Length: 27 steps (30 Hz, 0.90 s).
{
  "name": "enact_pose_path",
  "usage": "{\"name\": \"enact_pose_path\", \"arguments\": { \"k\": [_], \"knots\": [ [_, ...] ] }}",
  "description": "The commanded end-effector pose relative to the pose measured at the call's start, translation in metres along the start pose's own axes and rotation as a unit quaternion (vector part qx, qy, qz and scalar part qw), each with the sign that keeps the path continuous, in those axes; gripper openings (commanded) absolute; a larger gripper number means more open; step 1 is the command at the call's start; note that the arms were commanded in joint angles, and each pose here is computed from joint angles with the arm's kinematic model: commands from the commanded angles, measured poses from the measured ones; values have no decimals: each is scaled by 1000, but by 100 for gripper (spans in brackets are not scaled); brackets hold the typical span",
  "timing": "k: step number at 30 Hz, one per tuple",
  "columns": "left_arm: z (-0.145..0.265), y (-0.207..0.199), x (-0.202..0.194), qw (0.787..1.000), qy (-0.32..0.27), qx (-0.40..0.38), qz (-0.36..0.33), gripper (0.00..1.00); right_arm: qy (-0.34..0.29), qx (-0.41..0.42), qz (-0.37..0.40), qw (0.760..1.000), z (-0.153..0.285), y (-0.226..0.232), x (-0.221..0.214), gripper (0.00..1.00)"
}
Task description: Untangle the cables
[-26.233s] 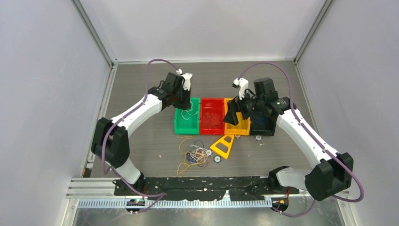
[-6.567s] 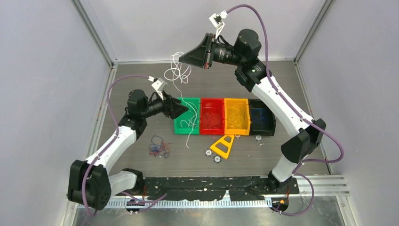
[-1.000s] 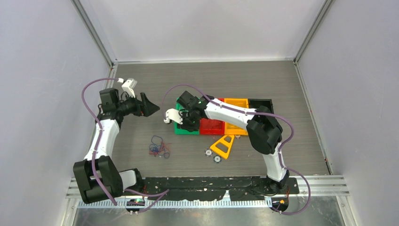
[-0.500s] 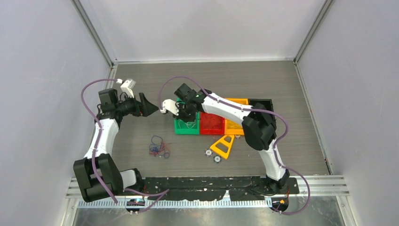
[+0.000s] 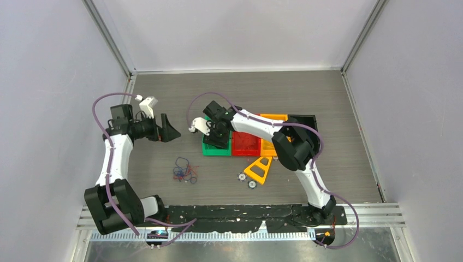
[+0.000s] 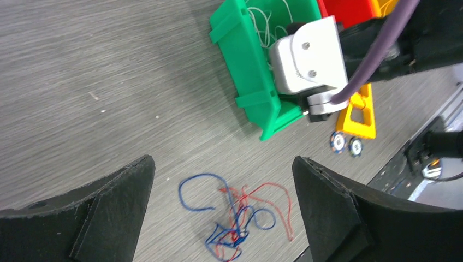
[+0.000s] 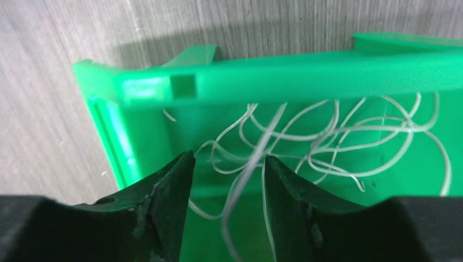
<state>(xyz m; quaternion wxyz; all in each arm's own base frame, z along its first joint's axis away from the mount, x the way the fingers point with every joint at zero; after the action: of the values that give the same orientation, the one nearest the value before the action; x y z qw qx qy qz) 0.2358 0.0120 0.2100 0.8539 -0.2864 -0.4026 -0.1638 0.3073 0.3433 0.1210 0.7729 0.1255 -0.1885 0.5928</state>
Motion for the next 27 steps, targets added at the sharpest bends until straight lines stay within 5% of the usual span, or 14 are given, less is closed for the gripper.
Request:
{"name": "enact_pose_path", "arguments": {
  "k": [1, 6, 13, 19, 27],
  "knots": [
    [33, -9, 5, 995, 36, -17, -89, 100, -96, 0, -16, 995, 80, 14, 35, 63],
    [54, -17, -11, 967, 105, -102, -208, 99, -138, 29, -39, 989, 129, 31, 40, 87],
    [31, -30, -54, 901, 182, -155, -362, 91, -182, 112, -93, 972, 170, 48, 29, 93],
    [-6, -36, -95, 820, 244, -158, -494, 75, -214, 148, -163, 952, 191, 45, 2, 93],
    [-41, -33, -110, 798, 273, -141, -519, 38, -243, 155, -262, 921, 194, 26, -28, 93]
  ]
}}
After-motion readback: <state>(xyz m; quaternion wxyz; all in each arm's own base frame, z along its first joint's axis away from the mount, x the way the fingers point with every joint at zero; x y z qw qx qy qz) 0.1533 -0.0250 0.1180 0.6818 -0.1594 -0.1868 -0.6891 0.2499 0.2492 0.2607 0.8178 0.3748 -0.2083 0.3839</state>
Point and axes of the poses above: each gripper's point midway between its finger pads, its own z axis back along the fingers, its own y axis along the line the jaws close on, x = y × z, the point moved 10 cm from there along z, back along the fingers, and after that the axes turned 10 degrees about -z, right-handed, at the moved point
